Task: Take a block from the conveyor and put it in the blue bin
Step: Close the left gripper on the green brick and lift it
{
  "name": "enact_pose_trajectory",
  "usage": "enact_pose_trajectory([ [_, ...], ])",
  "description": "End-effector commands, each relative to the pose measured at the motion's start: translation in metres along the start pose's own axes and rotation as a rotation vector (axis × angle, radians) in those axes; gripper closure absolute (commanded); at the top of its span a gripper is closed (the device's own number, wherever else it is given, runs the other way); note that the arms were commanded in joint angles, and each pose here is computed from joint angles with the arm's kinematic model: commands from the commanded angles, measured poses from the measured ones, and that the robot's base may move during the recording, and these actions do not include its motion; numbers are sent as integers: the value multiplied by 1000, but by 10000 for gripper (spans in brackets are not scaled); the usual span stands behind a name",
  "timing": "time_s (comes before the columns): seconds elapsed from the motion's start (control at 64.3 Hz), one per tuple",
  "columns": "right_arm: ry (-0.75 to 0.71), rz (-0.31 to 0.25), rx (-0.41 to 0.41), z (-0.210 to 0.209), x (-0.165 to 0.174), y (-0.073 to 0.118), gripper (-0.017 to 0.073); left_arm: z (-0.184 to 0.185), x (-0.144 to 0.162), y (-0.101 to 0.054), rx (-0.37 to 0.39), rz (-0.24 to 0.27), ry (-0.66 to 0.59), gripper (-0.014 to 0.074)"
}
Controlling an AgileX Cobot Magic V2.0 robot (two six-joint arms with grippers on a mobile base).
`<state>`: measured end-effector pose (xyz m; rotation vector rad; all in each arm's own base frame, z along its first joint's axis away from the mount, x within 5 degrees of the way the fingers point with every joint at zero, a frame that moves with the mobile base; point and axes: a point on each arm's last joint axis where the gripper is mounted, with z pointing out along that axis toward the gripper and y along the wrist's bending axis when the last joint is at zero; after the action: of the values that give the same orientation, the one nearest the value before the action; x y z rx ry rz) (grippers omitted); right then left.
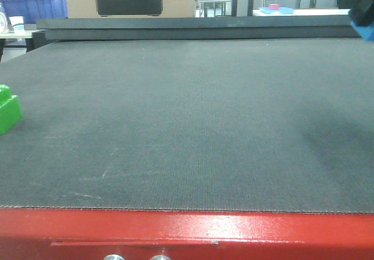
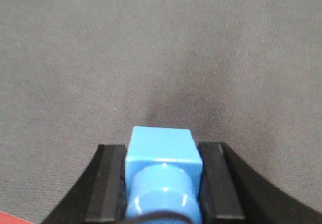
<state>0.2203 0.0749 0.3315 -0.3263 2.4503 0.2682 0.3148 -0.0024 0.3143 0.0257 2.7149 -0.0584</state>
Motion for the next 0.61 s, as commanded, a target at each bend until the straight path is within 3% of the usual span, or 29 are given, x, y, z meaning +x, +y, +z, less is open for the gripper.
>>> enact_pose_trajectory([
  [0.0,-29,-2,-3,-3,-1,0,713,22,-8,-2,-4,22,16,-6],
  [0.264,-40,1,-6,-3,-2,1,713,79,-15,1,-12,21,71,-6],
  [0.591,-62,4,-8,-4,-4,1,713,109,-13,6,-48,54,137,-3],
])
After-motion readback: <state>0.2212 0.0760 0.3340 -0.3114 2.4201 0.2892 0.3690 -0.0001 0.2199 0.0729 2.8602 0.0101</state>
